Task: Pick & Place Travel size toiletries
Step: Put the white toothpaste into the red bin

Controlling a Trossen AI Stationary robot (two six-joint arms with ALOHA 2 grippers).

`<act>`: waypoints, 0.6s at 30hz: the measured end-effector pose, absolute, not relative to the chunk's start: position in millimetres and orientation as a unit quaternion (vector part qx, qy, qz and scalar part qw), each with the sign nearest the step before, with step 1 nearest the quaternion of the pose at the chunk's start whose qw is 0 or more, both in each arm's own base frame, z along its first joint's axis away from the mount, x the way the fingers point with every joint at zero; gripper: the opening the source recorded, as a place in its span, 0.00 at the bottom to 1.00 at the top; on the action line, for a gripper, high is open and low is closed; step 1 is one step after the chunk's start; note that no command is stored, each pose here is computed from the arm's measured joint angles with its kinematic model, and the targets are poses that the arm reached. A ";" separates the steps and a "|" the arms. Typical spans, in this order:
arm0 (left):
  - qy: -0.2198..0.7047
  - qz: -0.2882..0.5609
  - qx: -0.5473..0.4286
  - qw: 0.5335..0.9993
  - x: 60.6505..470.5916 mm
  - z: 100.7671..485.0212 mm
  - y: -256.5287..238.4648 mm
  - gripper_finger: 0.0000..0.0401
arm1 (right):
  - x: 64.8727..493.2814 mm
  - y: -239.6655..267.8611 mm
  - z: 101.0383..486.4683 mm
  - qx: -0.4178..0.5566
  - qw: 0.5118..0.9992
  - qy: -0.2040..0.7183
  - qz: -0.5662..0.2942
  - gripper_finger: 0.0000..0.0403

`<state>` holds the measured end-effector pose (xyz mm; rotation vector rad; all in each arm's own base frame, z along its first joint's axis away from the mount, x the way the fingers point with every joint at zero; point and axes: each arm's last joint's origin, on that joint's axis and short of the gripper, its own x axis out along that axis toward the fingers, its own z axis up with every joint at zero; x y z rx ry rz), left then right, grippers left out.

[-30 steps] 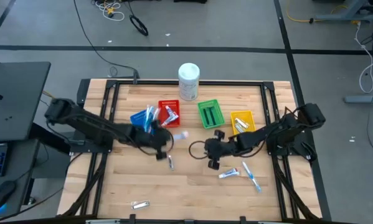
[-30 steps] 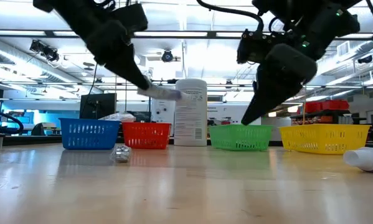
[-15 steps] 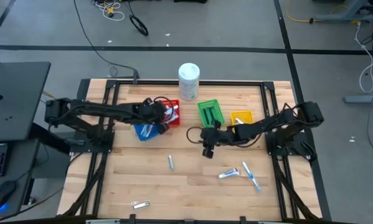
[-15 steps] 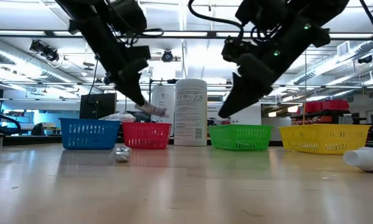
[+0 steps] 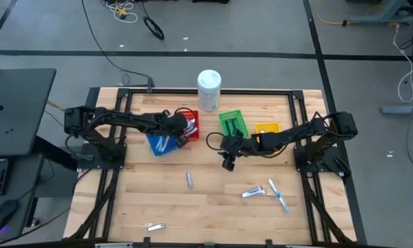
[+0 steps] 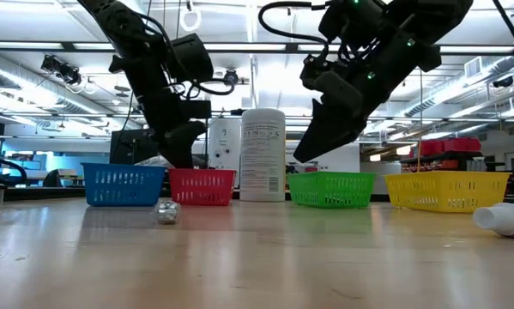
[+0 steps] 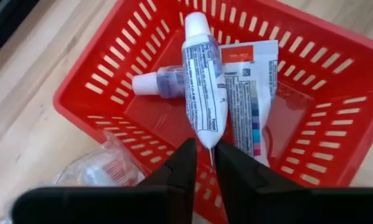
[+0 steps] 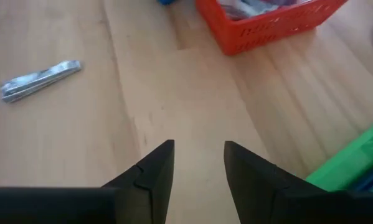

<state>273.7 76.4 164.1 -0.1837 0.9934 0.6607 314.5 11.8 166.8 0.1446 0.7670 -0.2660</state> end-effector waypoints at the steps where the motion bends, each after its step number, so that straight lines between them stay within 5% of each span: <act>1: 0.466 0.309 -0.083 0.825 274.2 164.5 76.6 0.19 | 314.4 12.2 166.7 0.072 0.916 0.374 -0.127 0.37; 18: 0.396 0.255 0.001 0.882 309.7 217.7 69.0 0.28 | 310.1 14.7 169.2 0.082 0.912 0.396 -0.074 0.46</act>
